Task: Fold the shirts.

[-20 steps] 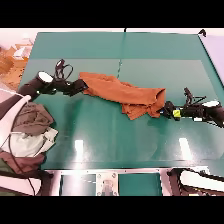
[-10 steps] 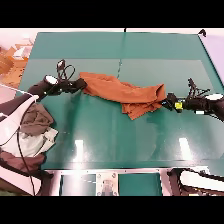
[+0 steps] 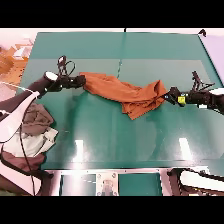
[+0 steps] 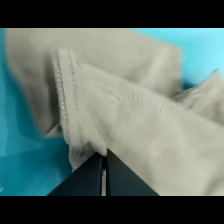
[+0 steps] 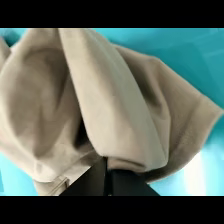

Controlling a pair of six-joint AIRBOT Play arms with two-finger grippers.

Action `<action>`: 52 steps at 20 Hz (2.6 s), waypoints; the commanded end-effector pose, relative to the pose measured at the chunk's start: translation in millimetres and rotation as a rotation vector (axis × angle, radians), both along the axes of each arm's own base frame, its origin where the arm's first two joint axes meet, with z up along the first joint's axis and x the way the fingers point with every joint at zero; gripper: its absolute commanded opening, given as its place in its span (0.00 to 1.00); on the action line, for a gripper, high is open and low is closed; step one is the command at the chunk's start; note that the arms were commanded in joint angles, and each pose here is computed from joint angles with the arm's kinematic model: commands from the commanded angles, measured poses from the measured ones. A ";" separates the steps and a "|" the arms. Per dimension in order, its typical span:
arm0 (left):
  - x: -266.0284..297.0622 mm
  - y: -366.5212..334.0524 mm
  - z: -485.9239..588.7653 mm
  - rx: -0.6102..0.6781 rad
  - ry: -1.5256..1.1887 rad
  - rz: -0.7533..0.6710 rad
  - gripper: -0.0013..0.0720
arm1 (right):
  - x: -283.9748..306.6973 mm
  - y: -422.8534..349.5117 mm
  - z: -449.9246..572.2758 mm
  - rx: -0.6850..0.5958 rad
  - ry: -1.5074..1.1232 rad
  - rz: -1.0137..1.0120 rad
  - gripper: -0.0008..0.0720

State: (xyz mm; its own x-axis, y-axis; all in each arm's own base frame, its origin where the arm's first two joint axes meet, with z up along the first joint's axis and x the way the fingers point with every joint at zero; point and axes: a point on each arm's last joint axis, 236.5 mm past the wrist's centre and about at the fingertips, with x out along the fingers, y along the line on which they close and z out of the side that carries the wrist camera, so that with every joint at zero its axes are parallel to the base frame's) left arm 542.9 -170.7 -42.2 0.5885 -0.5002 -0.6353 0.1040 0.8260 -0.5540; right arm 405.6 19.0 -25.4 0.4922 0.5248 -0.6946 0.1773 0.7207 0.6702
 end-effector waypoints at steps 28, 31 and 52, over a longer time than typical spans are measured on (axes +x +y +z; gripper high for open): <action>-93.0 71.3 342.9 0.511 -0.456 -0.115 0.05 | -65.9 -11.1 245.9 -0.388 -0.521 0.071 0.03; -44.7 28.5 186.1 0.369 -0.156 -0.263 0.05 | -65.9 10.1 97.0 -0.270 -0.263 0.101 0.03; -188.9 60.3 -19.5 0.119 0.769 -0.203 0.82 | -34.1 -30.2 -11.6 -0.202 0.016 0.036 0.03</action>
